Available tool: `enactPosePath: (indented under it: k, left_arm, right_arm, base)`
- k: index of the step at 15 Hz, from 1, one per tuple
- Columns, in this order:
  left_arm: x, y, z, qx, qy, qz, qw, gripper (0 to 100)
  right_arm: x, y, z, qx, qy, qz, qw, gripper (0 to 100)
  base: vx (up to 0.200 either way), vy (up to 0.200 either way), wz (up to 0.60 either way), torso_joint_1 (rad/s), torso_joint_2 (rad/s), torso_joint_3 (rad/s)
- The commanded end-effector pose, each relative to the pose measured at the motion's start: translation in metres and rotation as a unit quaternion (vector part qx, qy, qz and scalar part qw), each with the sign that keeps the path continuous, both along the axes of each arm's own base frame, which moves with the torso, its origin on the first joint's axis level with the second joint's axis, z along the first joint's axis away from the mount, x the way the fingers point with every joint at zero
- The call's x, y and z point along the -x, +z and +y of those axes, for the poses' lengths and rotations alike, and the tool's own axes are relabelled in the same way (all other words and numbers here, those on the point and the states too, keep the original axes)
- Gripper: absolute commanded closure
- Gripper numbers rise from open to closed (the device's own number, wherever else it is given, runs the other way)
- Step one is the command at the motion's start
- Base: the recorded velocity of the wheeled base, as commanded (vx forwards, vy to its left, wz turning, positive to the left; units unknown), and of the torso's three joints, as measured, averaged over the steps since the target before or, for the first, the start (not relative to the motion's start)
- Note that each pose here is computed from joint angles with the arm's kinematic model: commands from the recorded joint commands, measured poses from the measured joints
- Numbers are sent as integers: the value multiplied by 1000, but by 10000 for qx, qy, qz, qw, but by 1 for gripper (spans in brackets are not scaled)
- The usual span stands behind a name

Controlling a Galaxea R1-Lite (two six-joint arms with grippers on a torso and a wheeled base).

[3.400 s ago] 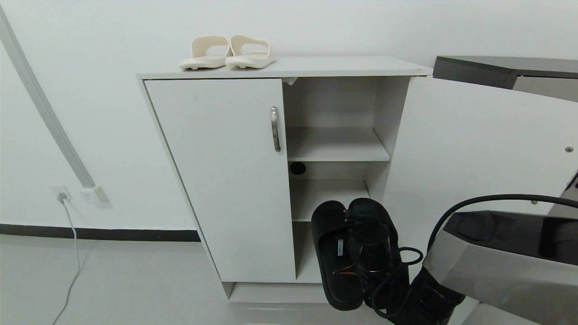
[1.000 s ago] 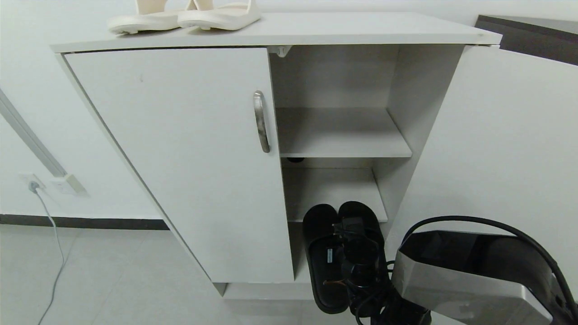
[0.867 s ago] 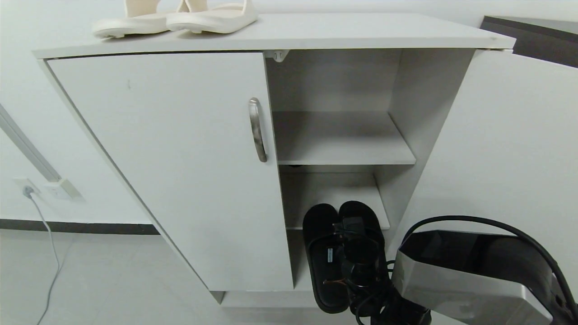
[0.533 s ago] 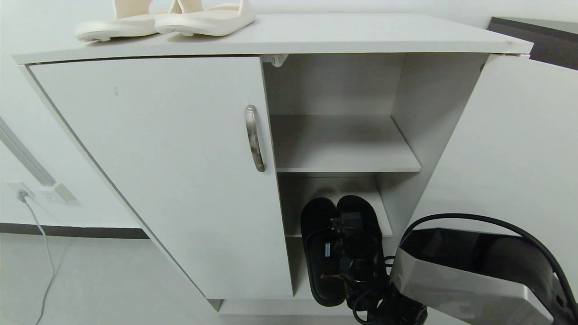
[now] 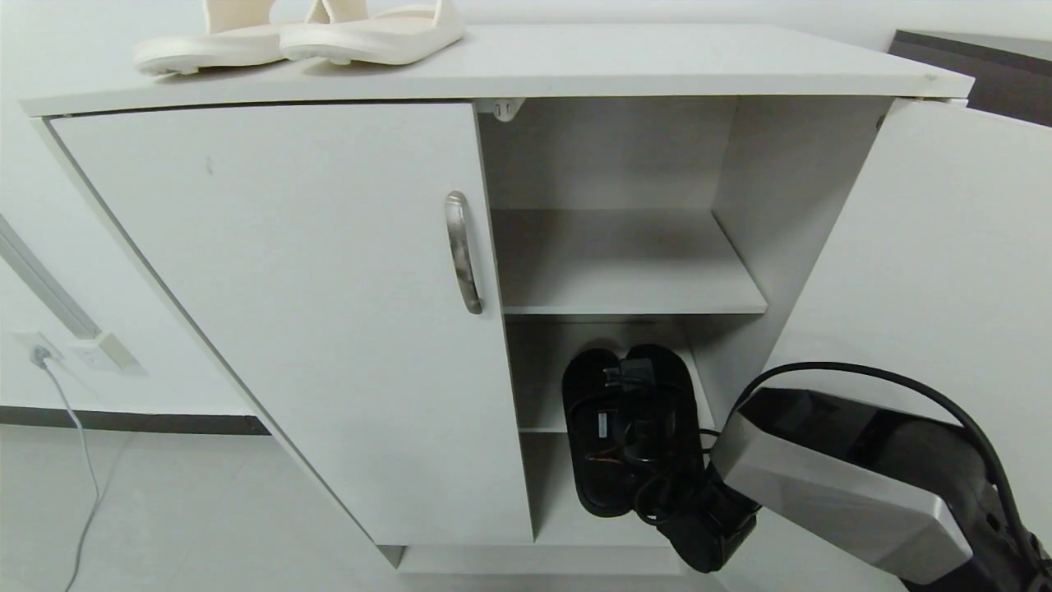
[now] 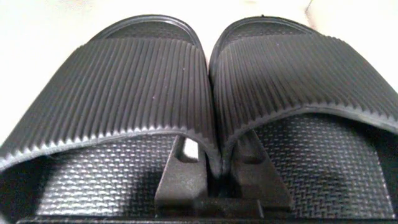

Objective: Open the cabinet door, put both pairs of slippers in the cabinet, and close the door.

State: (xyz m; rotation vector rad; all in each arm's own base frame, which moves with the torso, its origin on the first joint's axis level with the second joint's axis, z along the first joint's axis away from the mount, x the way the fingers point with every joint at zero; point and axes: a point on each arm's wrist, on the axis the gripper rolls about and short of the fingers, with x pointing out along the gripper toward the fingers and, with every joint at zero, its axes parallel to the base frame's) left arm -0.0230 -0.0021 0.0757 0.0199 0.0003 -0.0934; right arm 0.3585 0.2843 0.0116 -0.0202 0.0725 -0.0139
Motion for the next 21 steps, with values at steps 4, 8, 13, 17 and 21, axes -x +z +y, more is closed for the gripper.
enactPosePath:
  k: [4, 8, 13, 17, 21]
  left_arm:
    - [0, 0, 0, 8, 7, 10, 10000, 100]
    - [0, 0, 0, 8, 7, 2, 10000, 100]
    - [0, 0, 0, 8, 7, 10, 10000, 100]
    - [0, 0, 0, 8, 7, 10, 10000, 100]
    - [0, 0, 0, 8, 7, 10, 10000, 100]
  right_arm:
    - [-30, 12, 4, -93, -146, -97, 9998, 100]
    - [-50, 17, 11, -140, -215, -158, 9995, 100]
    - [-67, 26, 17, -173, -261, -200, 9993, 100]
    - [-74, 23, 15, -181, -315, -213, 9991, 100]
    - [-74, 18, 16, -168, -323, -178, 9992, 100]
  base:
    - [0, 0, 0, 0, 0, 0]
    - [0, 0, 0, 0, 0, 0]
    - [0, 0, 0, 0, 0, 0]
    - [0, 0, 0, 0, 0, 0]
    - [0, 0, 0, 0, 0, 0]
